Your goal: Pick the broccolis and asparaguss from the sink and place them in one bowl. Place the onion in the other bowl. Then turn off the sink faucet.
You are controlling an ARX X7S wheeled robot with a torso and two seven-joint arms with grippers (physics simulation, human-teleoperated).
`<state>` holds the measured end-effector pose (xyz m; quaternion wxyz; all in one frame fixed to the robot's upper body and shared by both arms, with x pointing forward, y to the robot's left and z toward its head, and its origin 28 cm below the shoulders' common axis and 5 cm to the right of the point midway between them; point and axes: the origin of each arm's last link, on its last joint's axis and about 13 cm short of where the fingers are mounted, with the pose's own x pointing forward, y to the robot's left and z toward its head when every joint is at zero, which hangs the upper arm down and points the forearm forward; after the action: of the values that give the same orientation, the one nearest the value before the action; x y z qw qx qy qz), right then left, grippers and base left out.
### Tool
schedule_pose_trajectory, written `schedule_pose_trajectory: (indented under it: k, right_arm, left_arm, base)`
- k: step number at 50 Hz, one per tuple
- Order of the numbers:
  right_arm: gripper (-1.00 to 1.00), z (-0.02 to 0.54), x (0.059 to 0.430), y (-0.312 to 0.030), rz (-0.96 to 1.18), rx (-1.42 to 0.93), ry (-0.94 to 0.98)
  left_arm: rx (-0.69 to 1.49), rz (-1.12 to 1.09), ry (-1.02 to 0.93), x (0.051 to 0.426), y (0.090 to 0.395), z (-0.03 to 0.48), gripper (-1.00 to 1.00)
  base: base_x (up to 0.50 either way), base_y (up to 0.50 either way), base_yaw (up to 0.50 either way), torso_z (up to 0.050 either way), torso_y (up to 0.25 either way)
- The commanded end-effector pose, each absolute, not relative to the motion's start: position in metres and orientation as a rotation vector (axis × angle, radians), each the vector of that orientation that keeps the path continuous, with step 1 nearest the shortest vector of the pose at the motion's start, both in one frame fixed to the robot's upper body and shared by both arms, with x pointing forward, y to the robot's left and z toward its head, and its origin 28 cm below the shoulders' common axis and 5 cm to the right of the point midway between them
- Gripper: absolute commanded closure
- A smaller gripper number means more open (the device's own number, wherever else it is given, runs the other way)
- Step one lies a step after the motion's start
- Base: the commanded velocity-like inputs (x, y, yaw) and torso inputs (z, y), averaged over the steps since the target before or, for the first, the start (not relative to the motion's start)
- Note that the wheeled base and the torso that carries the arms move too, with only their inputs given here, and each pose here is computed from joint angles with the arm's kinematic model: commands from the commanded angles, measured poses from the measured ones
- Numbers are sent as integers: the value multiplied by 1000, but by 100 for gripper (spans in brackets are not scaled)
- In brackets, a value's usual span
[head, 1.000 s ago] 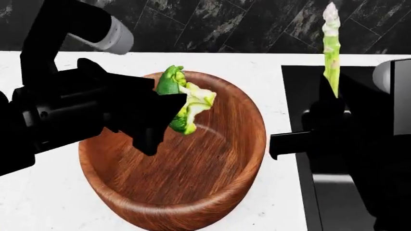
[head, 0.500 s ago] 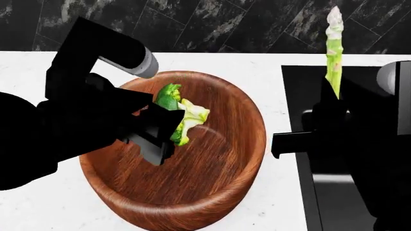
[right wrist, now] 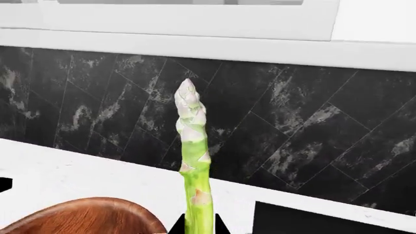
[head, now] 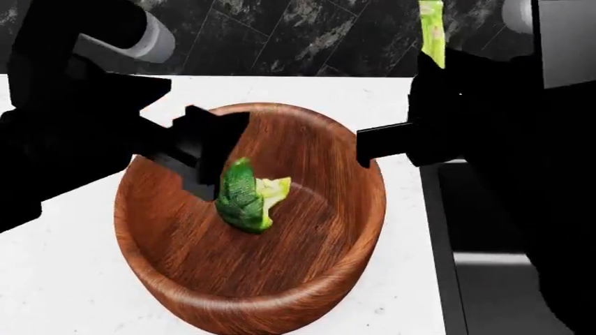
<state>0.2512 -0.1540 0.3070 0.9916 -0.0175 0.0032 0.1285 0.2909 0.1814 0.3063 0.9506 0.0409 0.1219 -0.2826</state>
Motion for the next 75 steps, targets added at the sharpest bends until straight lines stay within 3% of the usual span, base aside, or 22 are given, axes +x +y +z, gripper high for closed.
schedule_pose_trajectory:
  k: [1, 7, 16, 24, 46, 69, 70, 75]
  right_arm:
    - [100, 347, 276, -129, 539, -17, 93]
    - [100, 353, 303, -116, 607, -48, 273]
    - [100, 364, 327, -112, 683, 17, 478]
    - [100, 362, 337, -103, 774, -40, 673]
    - [100, 353, 344, -90, 747, -83, 778]
    - [100, 303, 361, -84, 757, -97, 865]
    - [-100, 304, 360, -84, 756, -93, 861]
    - [-100, 306, 356, -84, 769, -84, 847]
  left_arm:
    - [99, -435, 9, 278, 222, 316, -100]
    - [60, -248, -50, 261, 255, 299, -100]
    - [143, -120, -149, 247, 278, 278, -100]
    - [126, -33, -125, 244, 295, 264, -100]
    - [117, -18, -126, 249, 297, 261, -100]
    - [146, -2, -129, 252, 297, 258, -100]
    - [146, -2, -127, 252, 296, 258, -100]
    - [149, -6, -130, 251, 295, 259, -100]
  base:
    - [0, 0, 0, 0, 0]
    - [0, 0, 0, 0, 0]
    - [0, 0, 0, 0, 0]
    - [0, 0, 0, 0, 0]
    - [0, 0, 0, 0, 0]
    - [0, 0, 0, 0, 0]
    - [0, 0, 0, 0, 0]
    - [0, 0, 0, 0, 0]
